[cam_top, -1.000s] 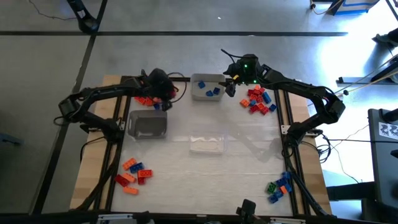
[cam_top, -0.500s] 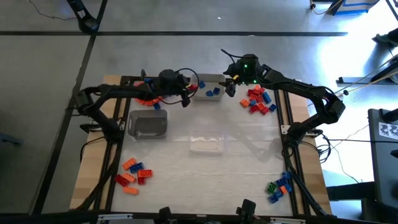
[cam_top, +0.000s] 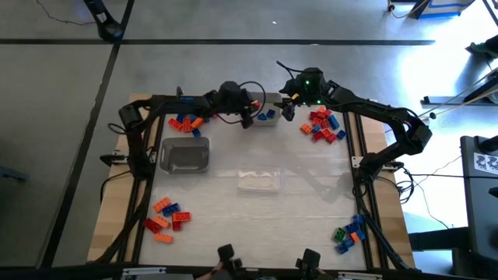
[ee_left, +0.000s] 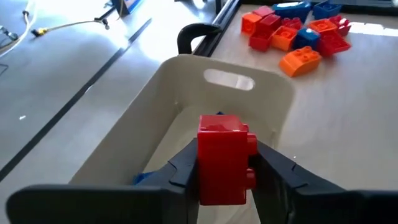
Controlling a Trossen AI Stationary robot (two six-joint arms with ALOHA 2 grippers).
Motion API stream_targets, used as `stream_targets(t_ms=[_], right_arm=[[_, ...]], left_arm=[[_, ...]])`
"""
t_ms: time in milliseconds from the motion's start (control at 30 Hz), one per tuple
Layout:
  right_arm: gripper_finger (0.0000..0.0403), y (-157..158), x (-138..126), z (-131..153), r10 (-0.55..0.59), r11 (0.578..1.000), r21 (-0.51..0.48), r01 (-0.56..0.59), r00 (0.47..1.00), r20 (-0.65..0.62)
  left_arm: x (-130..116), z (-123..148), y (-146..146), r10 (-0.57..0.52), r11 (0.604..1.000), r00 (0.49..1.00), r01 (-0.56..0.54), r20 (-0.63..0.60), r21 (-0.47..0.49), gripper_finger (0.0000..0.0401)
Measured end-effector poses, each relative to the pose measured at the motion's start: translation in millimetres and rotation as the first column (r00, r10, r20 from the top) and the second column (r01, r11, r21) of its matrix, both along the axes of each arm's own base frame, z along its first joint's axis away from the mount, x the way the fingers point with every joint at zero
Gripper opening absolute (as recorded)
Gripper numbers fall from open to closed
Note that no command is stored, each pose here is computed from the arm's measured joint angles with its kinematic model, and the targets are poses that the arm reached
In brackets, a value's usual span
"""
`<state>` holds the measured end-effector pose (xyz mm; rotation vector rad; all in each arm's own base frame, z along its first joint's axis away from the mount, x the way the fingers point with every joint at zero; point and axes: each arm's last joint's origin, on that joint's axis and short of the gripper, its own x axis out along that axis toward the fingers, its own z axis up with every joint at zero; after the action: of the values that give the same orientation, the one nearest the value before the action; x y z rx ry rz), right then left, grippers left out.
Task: Sort blocks by size
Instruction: Put the small red game piece into the gray bin, then put the small blue game piece into the gray bin
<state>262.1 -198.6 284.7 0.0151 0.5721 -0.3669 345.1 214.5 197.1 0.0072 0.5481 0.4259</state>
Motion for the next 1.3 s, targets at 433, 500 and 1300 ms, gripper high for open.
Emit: stream_targets(t_ms=[433,500,1300], right_arm=[[0.0287,0,0,0,0.0,1.0,0.0,0.0,1.0,-0.001],[0.0287,0,0,0,0.0,1.0,0.0,0.0,1.0,-0.001],[0.0287,0,0,-1,0.007,1.0,-0.008,-0.007,1.0,-0.014]], left_arm=[[-8,10,-1,0.002,0.999,0.997,-0.005,-0.081,-0.041,0.0197],[-15,25,-6,0.0,0.998,0.995,-0.005,-0.104,-0.055,0.0202],[-119,22,-66,0.002,0.975,0.783,-0.139,-0.621,-0.172,0.0163]])
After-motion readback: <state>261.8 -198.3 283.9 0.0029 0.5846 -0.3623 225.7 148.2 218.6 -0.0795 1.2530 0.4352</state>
